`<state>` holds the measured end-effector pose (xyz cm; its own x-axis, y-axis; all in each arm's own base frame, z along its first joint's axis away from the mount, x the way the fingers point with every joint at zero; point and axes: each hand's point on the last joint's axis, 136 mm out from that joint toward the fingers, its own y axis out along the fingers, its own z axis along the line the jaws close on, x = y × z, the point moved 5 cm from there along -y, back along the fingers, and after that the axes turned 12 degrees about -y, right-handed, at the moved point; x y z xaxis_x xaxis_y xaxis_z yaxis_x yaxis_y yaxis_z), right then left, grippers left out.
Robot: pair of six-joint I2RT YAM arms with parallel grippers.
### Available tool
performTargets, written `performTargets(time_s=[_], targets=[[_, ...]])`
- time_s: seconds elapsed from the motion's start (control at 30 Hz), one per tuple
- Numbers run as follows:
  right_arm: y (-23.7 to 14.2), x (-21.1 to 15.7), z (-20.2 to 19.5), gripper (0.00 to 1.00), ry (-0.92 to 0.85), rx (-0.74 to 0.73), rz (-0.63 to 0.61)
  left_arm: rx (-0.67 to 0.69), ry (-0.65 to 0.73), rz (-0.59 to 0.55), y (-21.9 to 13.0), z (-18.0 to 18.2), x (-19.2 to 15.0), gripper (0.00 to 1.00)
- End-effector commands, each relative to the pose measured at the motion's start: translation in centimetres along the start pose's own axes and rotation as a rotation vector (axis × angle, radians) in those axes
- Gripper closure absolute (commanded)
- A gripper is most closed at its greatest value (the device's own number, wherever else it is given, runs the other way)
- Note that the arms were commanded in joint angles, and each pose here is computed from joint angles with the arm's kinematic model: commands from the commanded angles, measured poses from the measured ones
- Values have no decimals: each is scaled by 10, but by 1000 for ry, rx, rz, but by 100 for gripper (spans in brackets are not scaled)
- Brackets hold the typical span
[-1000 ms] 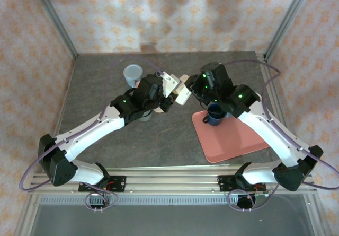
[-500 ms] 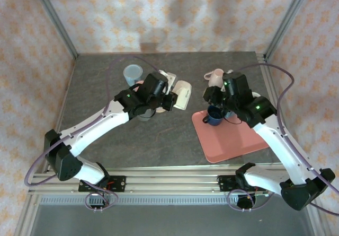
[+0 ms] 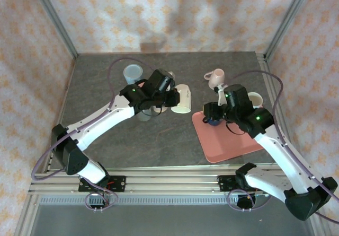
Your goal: Turn the mug right side up
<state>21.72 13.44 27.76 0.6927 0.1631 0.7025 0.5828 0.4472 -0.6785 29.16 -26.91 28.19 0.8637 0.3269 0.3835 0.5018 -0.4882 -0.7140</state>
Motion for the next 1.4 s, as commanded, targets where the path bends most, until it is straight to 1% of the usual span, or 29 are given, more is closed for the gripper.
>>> performTargets(time_s=[0.0,0.13,0.2,0.3,0.43,0.63,0.73,0.97,1.2,1.27,1.37], targets=[[-1,3,-15,70,121,-89,16,-96,-200,0,-7,-14,0,100],[-1,-1,-20,70,195,-93,71,-117,-368,21,-4,-11,-7,100],[-3,-1,-23,70,238,-92,69,-120,-468,24,-3,-8,-9,100],[-6,-1,-31,70,333,-90,70,-157,-610,15,-4,-8,-11,100],[-8,-1,-44,71,438,-110,93,-220,-816,33,2,-4,-18,100],[-7,-3,-52,72,495,-131,103,-288,-1047,35,5,-2,-26,100],[-6,-2,-54,72,512,-136,111,-357,-1178,37,10,-3,-28,100],[-5,1,-62,72,543,-146,135,-434,-1322,74,19,-7,-40,100],[-1,9,-66,72,556,-145,168,-482,-1456,41,23,7,-63,100],[-1,11,-67,72,557,-146,169,-503,-1485,31,22,6,-65,100],[7,13,-68,72,569,-143,202,-514,-1505,35,24,5,-67,100]])
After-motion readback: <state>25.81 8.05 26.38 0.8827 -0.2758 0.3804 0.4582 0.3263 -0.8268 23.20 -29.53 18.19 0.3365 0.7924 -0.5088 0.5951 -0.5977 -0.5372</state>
